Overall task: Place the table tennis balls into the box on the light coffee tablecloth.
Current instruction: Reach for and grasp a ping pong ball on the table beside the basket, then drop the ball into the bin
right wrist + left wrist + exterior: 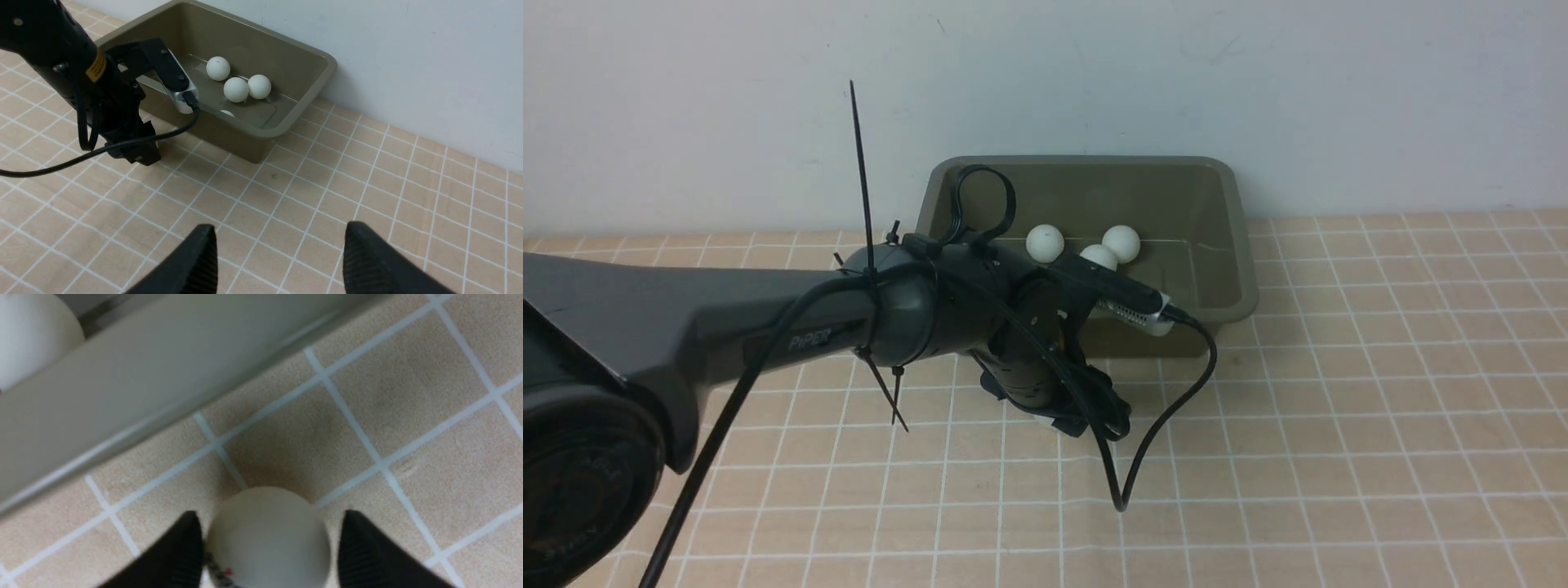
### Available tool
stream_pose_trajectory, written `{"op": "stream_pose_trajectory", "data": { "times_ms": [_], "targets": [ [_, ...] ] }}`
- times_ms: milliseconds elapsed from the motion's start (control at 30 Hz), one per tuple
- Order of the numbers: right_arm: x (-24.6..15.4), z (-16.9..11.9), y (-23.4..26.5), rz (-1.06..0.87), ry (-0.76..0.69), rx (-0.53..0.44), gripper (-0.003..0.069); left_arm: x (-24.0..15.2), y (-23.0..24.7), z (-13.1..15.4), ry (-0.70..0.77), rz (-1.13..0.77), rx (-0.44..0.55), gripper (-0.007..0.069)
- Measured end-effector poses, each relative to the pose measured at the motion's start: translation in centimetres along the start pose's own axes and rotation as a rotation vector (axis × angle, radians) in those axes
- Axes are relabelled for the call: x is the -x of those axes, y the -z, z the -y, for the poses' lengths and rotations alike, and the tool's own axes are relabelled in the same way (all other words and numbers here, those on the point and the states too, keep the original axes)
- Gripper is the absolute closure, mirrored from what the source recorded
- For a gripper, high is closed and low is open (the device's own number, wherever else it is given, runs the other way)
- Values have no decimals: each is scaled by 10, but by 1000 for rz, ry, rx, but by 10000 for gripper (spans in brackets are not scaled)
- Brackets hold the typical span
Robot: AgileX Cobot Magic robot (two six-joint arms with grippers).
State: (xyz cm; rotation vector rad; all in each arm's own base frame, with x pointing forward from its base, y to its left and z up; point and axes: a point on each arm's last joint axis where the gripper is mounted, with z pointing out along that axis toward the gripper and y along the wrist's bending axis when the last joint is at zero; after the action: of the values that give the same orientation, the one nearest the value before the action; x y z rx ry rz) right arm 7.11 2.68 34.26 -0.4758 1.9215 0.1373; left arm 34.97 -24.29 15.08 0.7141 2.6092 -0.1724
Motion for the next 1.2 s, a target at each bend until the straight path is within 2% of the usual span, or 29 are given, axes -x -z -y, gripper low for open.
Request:
{"op": "stream_pose_trajectory", "data": {
  "times_ms": [267,433,600,700,867,1000,1200],
  "targets": [
    [0,0,0,0,0,0,270,-1,10,-1,-37,-24,12,313],
    [0,0,0,0,0,0,270,5,49,1,-62,-3,-14,313],
    [0,0,0,4,0,-1,270,8,108,10,-86,50,-118,313],
    [1,0,0,6,0,-2,270,11,127,10,-137,114,-139,313],
    [1,0,0,7,-2,0,270,24,132,-19,-128,249,-84,313],
    [0,0,0,0,-3,3,270,29,120,-54,-69,291,-21,313],
    [0,-1,0,1,-6,6,270,41,96,-87,-110,312,46,312]
  ]
}}
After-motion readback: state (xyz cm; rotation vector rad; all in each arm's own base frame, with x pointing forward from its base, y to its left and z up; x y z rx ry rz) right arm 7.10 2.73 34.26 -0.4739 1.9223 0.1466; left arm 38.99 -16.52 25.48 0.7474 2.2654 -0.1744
